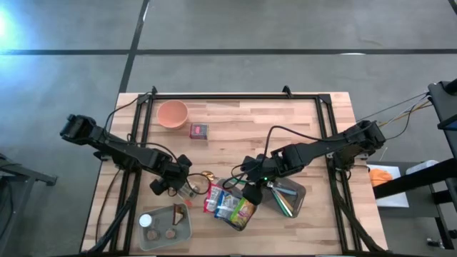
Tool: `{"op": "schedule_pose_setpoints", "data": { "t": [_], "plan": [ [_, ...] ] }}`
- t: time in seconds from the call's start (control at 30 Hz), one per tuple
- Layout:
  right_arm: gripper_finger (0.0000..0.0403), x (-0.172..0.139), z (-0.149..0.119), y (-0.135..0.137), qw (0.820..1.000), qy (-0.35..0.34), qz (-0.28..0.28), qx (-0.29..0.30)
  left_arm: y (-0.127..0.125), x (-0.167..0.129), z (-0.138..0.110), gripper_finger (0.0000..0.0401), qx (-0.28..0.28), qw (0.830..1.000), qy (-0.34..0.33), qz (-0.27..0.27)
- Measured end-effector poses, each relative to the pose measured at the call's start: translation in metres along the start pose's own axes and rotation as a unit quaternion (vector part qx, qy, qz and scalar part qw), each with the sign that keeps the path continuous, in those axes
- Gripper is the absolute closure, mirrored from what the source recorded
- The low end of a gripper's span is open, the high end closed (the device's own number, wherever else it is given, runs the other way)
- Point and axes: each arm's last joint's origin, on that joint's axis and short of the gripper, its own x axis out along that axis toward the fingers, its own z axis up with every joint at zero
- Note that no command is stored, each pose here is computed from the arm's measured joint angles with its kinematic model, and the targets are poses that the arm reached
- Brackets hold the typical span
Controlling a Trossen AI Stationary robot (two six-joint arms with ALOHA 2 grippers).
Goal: Pick & Place Food Item
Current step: Put the gold seasoning bottle into the left gray bin
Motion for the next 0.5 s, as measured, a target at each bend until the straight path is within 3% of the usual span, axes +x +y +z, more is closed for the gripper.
{"op": "schedule_pose_setpoints", "data": {
  "t": [0.2, 0.5],
  "plan": [
    [0.0147, 0.0000, 0.0000, 0.0000, 1.000, 0.000, 0.000, 0.002, 0.0012, -0.0036, 0.0020, 0.0111, -0.035, 0.999, 0.001, -0.003],
    [0.0147, 0.0000, -0.0001, 0.0000, 1.000, 0.001, 0.000, 0.002, 0.0007, -0.0052, 0.0014, 0.0109, -0.040, 0.999, 0.009, -0.009]
  ]
}}
